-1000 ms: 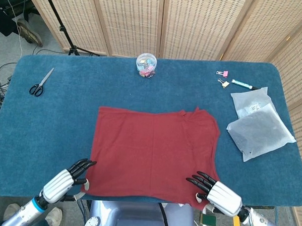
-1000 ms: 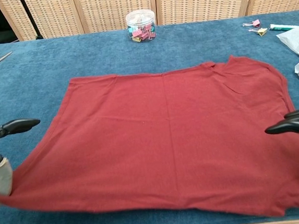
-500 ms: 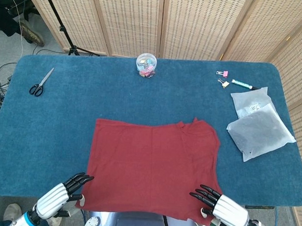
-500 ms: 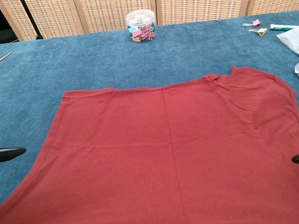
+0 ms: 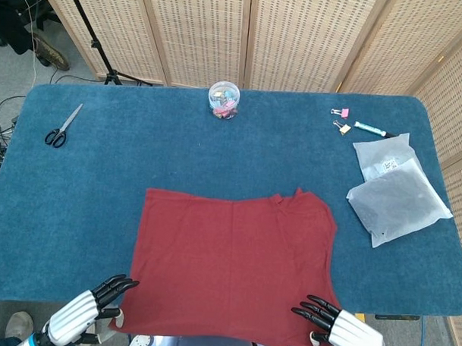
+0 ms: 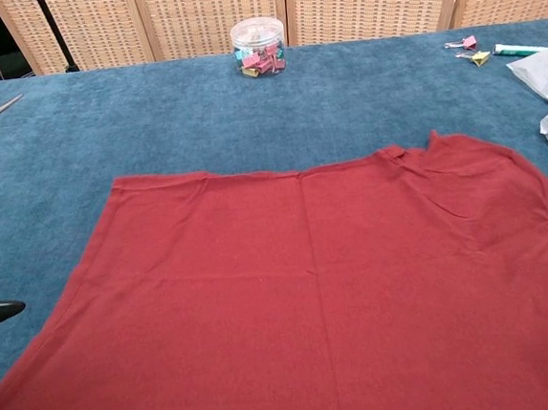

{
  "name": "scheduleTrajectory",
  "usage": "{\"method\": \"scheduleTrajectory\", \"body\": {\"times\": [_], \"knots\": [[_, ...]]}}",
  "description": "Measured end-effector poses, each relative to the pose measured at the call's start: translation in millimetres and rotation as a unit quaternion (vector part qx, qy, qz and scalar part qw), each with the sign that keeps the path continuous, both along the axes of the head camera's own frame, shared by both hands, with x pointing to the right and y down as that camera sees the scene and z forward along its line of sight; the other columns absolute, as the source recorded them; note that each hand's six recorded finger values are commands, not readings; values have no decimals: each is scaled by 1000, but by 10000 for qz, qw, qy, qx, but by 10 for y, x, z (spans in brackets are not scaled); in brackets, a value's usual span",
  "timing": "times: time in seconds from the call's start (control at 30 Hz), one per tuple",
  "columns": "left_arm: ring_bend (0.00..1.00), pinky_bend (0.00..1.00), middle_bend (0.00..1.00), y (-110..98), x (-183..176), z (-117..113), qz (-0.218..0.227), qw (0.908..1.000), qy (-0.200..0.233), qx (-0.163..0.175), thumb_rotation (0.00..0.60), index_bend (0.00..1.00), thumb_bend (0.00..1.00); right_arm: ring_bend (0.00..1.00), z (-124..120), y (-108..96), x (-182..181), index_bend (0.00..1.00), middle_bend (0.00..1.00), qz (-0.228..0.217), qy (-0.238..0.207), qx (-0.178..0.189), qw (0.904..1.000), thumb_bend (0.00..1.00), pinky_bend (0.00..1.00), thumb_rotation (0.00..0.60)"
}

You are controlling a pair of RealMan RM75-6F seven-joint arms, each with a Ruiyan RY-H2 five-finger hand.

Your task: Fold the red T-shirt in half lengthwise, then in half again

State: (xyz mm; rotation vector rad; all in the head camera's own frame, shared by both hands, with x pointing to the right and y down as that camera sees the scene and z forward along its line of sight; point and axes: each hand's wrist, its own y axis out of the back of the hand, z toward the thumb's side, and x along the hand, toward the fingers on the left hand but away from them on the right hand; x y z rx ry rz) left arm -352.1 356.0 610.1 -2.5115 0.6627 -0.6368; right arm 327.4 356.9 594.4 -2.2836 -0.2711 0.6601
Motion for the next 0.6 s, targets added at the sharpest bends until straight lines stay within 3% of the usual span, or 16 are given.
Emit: {"method": "scheduleTrajectory", "body": {"times": [0.37,0.6], "knots": [[0,0,0,92,-17,-30,33,9999,62,-155,600,746,449,0,-47,58,38,647,56,-41,-71,-47,10000,620,0,600],[0,0,0,36,-14,-29,-61,9999,78,-95,600,746,448,0,-30,-7,51,649,56,88,-70,-14,9999,620,0,600]]}}
